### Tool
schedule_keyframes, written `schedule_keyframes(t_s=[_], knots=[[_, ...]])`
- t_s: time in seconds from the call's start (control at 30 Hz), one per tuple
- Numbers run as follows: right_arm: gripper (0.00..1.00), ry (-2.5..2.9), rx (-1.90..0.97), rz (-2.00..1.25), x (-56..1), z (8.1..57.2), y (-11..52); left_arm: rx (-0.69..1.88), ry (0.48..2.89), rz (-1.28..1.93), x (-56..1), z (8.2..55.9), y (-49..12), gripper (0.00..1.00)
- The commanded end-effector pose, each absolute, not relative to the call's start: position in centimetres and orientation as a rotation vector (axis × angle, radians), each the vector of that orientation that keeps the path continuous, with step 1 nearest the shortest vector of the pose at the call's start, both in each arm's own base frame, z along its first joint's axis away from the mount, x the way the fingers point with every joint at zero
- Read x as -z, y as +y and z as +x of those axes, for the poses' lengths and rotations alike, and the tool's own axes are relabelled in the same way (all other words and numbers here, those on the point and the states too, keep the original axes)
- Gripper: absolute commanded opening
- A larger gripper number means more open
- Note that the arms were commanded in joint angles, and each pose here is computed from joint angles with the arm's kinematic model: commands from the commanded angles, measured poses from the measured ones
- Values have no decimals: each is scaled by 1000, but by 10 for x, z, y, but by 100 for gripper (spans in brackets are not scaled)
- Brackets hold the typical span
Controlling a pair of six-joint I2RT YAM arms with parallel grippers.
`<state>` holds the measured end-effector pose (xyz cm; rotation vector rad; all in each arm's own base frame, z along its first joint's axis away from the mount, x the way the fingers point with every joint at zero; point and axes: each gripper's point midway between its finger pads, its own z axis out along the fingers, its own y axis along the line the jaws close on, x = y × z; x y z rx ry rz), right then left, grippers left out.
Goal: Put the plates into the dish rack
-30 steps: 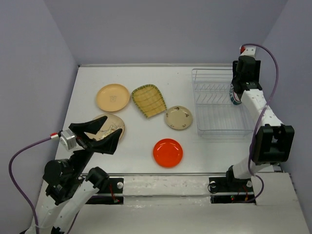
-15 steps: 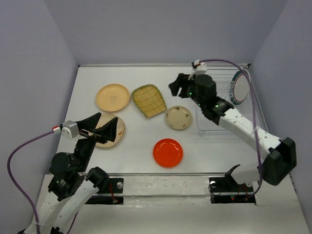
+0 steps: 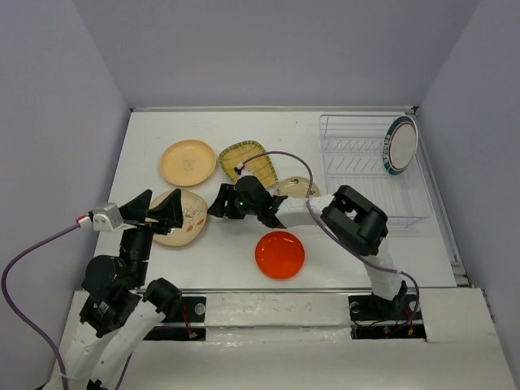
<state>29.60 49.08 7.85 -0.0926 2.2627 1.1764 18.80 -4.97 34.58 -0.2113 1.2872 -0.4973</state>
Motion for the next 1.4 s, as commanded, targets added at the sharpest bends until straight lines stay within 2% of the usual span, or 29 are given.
schedule_keyframes(t_s=[0.0, 0.2, 0.27, 0.3, 0.33, 0.37, 0.4, 0.5, 0.67, 0.8, 0.83, 0.87, 0.9, 1.0, 1.07, 1.17, 1.23, 1.37], knots=[[62, 2193, -1408, -80, -105, 285, 543, 517, 1244, -202, -362, 186, -51, 99], [62, 2278, -1405, -1, -61, 289, 561, 520, 1243, -192, -362, 185, -52, 99], [59, 2291, -1417, 15, -55, 290, 565, 527, 1240, -188, -363, 184, -53, 99], [55, 2293, -1419, 23, -53, 291, 566, 528, 1241, -183, -362, 184, -53, 99], [40, 2298, -1428, 37, -53, 291, 568, 534, 1234, -181, -364, 182, -53, 99], [36, 2306, -1429, 50, -50, 291, 568, 536, 1233, -178, -364, 182, -54, 99], [25, 2319, -1432, 72, -46, 290, 568, 537, 1230, -177, -364, 181, -53, 99], [7, 2328, -1415, 103, -40, 289, 561, 540, 1223, -176, -365, 179, -52, 99], [7, 2240, -1395, 60, -71, 282, 535, 554, 1191, -182, -373, 176, -51, 99], [7, 2010, -1364, -48, -162, 285, 510, 558, 1187, -180, -373, 175, -51, 99], [7, 1980, -1296, -103, -168, 288, 494, 560, 1191, -170, -372, 176, -53, 99], [7, 1879, -1244, -59, -214, 303, 471, 567, 1188, -162, -373, 175, -54, 99], [7, 1846, -1187, -56, -231, 311, 454, 567, 1188, -159, -373, 175, -55, 99], [7, 1803, -927, -47, -258, 336, 387, 577, 1186, -139, -373, 173, -58, 99], [7, 1728, -710, 15, -305, 364, 295, 588, 1180, -130, -375, 172, -59, 99], [7, 1708, -476, 85, -327, 383, 217, 596, 1174, -118, -376, 170, -60, 99], [7, 1652, -222, 148, -357, 398, 146, 607, 1167, -108, -378, 167, -61, 99], [7, 1605, 213, 198, -392, 410, 52, 618, 1146, -106, -381, 162, -59, 99]])
